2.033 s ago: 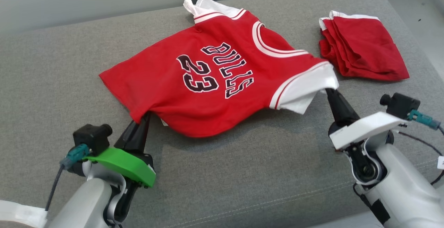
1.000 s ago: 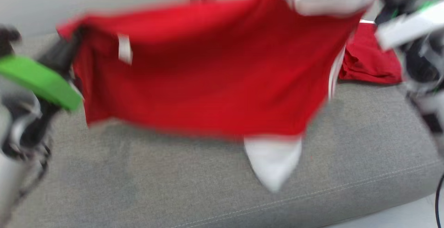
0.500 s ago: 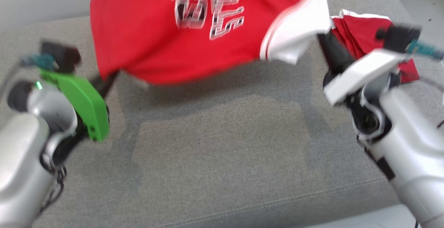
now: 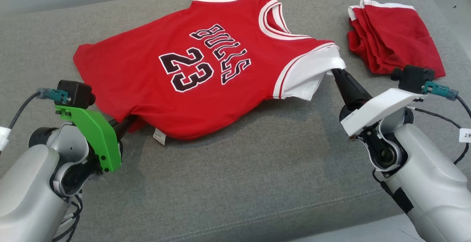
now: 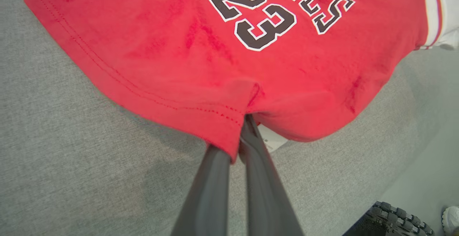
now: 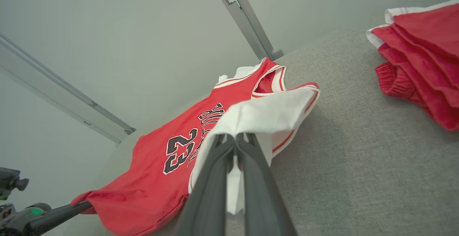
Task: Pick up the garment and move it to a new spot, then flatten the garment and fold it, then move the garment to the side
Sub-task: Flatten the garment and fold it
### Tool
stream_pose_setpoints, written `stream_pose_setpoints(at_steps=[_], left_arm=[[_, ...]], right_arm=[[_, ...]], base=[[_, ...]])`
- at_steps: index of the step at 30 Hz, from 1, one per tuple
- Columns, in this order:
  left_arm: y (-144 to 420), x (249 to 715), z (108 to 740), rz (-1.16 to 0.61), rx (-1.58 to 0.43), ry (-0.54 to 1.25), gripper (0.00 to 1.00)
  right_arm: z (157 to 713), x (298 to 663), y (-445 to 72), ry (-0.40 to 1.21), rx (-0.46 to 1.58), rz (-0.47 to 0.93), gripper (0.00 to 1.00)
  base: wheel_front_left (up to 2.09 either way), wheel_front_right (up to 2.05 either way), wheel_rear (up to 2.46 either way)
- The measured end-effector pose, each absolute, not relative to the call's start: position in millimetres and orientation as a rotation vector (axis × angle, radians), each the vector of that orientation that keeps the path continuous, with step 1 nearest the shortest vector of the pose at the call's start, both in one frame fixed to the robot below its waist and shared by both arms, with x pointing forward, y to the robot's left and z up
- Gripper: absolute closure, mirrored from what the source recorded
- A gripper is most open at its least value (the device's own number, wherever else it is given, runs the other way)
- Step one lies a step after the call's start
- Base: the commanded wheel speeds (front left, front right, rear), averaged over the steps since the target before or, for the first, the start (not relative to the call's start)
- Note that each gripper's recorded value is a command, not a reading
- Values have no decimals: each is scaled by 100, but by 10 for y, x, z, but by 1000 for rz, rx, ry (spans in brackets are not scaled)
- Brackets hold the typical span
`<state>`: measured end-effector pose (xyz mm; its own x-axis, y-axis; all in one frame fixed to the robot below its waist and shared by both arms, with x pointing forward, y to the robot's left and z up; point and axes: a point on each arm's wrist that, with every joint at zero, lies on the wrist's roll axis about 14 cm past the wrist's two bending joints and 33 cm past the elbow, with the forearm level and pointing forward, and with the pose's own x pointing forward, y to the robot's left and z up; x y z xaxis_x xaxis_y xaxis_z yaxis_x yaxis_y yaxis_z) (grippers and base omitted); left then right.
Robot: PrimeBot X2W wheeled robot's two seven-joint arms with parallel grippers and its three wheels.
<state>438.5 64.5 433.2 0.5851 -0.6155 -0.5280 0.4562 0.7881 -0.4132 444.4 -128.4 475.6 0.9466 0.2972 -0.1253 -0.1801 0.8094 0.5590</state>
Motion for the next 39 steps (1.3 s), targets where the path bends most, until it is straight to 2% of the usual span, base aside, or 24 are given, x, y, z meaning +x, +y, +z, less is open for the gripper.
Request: stream_pose_setpoints(at_steps=[7, 16, 25, 30, 32, 33, 35, 36, 37, 38, 39], left_arm=[[633, 4397, 4486, -638, -332, 698, 100], [707, 4374, 4435, -627, -380, 727, 100], [516, 4349, 4440, -634, -419, 614, 100], [611, 4296, 4275, -584, -436, 624, 100], [643, 4261, 4200, -571, -425, 635, 89], [651, 4262, 4190, -568, -424, 635, 82], [665, 4267, 4183, -562, -425, 631, 74], [679, 4271, 4172, -556, -423, 629, 67], [691, 4271, 4162, -552, -422, 629, 62], [701, 4272, 4154, -548, -419, 627, 55], [708, 4266, 4142, -546, -417, 630, 52]], right_arm=[[4904, 4385, -1337, 177, 543, 294, 100], [4529, 4046, -1270, 322, 551, 308, 100], [4293, 3946, -1200, 404, 519, 326, 100], [4193, 3932, -1187, 431, 496, 327, 100], [4161, 3943, -1220, 429, 492, 312, 100], [4148, 3950, -1239, 430, 487, 301, 87], [4127, 3951, -1255, 436, 480, 295, 52], [4107, 3949, -1269, 439, 469, 288, 8], [4099, 3950, -1277, 436, 462, 286, 0], [4089, 3949, -1281, 438, 459, 285, 0], [4082, 3948, -1285, 438, 455, 284, 0]], base=[[0, 0, 0], [0, 0, 0], [0, 0, 0], [0, 0, 0], [0, 0, 0], [0, 0, 0], [0, 0, 0], [0, 0, 0], [0, 0, 0], [0, 0, 0], [0, 0, 0]])
